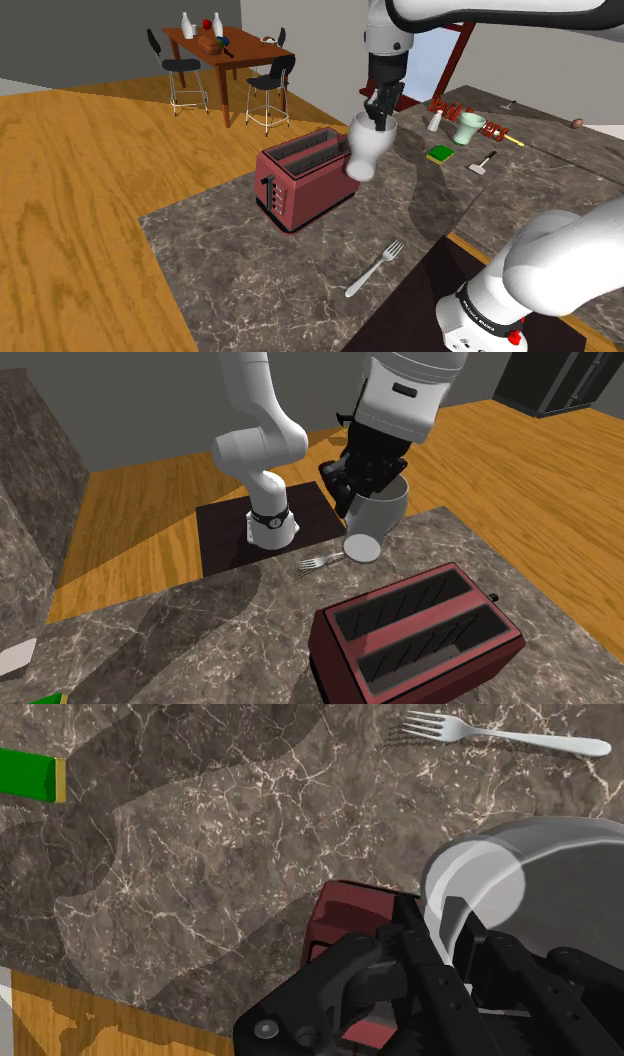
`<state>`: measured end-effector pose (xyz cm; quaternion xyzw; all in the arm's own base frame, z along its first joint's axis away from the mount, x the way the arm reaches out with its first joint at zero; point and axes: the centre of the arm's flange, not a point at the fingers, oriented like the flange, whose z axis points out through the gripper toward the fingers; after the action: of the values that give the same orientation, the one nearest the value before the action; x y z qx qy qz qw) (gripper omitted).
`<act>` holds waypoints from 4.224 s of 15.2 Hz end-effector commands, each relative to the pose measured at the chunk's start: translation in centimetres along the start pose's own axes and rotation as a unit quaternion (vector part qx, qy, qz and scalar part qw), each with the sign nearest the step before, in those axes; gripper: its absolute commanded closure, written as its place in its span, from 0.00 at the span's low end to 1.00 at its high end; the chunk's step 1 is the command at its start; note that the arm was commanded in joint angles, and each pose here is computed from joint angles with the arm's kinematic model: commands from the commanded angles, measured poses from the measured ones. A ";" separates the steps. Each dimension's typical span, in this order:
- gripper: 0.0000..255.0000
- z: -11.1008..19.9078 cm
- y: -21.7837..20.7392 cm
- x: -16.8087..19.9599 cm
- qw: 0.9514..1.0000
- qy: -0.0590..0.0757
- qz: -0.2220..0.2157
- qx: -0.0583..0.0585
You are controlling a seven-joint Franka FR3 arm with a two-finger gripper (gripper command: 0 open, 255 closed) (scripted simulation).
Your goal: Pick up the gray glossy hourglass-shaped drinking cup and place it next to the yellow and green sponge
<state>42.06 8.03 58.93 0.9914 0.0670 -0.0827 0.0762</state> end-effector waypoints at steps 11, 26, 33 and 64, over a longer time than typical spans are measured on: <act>1.00 2.5 15.1 -2.3 1.000 0.000 0.000 0.000; 1.00 5.7 34.5 -5.3 1.000 0.000 0.000 0.000; 1.00 7.2 43.5 -6.6 1.000 0.000 0.000 0.000; 1.00 21.6 47.5 -5.1 1.000 0.000 0.000 0.000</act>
<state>40.68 -42.56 45.93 0.9914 0.0674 -0.0830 0.0758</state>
